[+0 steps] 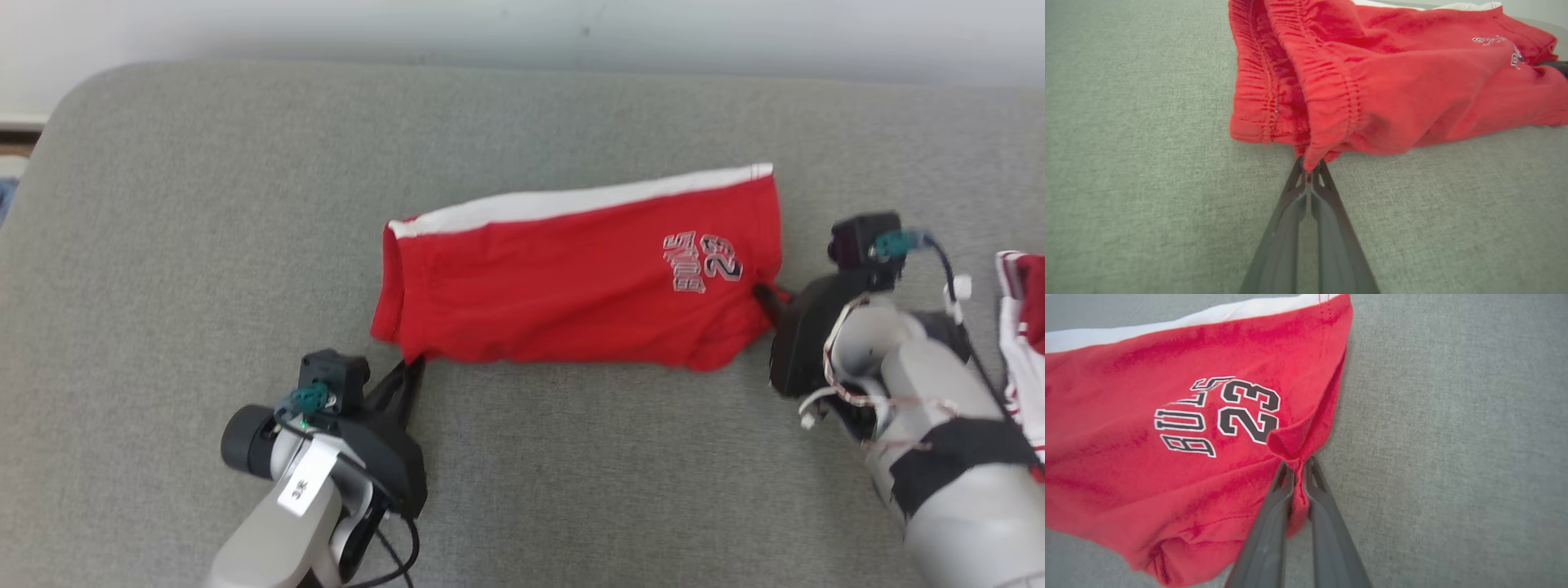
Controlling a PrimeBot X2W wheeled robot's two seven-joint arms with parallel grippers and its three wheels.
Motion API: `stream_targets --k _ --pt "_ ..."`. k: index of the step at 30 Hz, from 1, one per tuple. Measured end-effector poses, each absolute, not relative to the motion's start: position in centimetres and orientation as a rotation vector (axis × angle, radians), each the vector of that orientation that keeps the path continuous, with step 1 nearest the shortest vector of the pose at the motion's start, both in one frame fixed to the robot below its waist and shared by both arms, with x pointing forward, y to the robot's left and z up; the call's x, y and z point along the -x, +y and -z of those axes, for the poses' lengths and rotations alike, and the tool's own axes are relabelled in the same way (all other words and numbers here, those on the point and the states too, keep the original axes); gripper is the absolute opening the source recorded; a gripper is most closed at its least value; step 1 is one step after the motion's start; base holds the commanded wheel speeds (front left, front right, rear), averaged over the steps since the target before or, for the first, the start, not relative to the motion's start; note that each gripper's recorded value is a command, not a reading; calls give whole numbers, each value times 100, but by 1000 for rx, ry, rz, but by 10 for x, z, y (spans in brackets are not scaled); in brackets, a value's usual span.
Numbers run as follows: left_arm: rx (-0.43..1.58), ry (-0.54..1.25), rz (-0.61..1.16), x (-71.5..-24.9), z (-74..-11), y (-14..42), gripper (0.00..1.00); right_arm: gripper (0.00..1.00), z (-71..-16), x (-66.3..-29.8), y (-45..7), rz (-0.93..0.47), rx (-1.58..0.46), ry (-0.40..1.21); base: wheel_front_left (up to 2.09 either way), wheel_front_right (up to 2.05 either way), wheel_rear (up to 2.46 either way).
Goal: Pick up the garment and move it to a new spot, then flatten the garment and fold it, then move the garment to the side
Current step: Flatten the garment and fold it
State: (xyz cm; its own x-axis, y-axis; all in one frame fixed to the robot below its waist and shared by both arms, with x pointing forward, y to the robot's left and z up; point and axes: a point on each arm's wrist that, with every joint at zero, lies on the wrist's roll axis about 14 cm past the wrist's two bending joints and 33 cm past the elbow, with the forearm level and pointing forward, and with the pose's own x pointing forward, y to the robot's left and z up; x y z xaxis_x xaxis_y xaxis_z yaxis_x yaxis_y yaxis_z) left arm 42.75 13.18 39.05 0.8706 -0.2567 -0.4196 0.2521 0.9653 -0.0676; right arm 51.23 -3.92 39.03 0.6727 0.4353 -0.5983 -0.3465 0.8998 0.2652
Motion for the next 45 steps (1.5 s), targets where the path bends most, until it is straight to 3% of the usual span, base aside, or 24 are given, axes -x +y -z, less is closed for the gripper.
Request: stream_targets --k 16,29,30,31,32,33,34,39,45 --pt "70 389 358 -375 -403 117 0 0 -423 -431 -72 -416 -231 547 0 0 0" --pt "80 493 407 -356 -391 107 0 0 -415 -393 -97 -350 -229 607 0 0 0" --pt "81 505 409 -355 -389 107 0 9 -416 -393 -98 -348 -224 606 0 0 0" --pt "79 516 409 -353 -388 108 4 41 -416 -393 -99 -348 -207 607 0 0 0" --pt "75 526 411 -352 -387 108 42 100 -416 -392 -100 -352 -184 612 0 0 0" --pt "74 533 411 -351 -387 108 95 100 -416 -391 -102 -342 -175 616 0 0 0" --pt "72 541 408 -350 -386 108 100 100 -416 -390 -104 -336 -169 618 0 0 0" --pt "60 556 399 -349 -386 110 100 100 -423 -390 -107 -324 -157 599 0 0 0" --pt "96 478 311 -357 -402 125 100 100 -456 -406 -122 -242 -191 460 0 0 0"
